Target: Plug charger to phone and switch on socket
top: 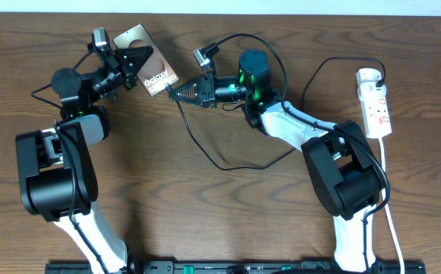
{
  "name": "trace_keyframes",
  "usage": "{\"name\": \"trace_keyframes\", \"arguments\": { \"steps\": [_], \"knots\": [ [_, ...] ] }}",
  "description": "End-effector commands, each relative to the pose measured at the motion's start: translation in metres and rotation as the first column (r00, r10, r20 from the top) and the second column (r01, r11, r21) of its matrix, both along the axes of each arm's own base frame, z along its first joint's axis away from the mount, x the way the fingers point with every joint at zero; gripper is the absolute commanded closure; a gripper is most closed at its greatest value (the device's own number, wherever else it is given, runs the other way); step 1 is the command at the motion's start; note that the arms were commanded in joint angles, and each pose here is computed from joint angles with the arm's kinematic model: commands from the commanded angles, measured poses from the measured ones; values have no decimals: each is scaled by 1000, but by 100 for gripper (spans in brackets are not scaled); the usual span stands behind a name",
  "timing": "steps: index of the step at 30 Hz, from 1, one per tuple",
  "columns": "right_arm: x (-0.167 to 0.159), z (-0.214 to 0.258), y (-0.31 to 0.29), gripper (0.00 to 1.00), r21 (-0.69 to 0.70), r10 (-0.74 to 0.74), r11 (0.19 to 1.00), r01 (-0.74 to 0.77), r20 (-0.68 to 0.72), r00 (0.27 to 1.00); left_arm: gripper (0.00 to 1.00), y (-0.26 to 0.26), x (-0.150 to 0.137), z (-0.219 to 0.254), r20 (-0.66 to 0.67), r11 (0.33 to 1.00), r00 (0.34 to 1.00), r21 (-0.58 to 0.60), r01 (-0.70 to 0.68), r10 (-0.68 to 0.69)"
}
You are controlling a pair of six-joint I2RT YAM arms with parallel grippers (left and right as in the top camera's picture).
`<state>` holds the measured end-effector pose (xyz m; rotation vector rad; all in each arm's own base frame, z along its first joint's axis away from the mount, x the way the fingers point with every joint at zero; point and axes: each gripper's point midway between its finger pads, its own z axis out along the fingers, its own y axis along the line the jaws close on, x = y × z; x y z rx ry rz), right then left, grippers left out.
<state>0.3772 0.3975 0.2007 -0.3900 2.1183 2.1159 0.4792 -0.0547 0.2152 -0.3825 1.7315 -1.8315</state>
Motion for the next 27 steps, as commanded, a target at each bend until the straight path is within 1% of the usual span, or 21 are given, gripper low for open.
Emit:
{"name": "trace_keyframes", "arguments": {
  "steps": [1, 8, 11, 13, 27],
  "knots": [
    [4, 4, -1, 99, 9, -6, 1000, 6, 40, 999, 93, -2, -4, 13, 59, 1000, 998, 20, 8, -9],
    [-2, 4, -1, 99, 11, 26, 1000, -27, 55, 998, 93, -1, -3, 13, 41, 1000, 999, 4, 1, -1],
    [-2, 0, -1, 99, -3, 27, 1000, -27, 32, 999, 93, -1, -2, 15, 46, 1000, 999, -1, -6, 6],
    [-2, -3, -1, 99, -12, 26, 1000, -25, 20, 999, 93, 1, -1, 16, 26, 1000, 1000, -19, -13, 14],
    [-2, -3, -1, 99, -12, 27, 1000, -27, 21, 999, 93, 3, 2, 17, 21, 999, 999, -30, -31, 31]
  ]
}}
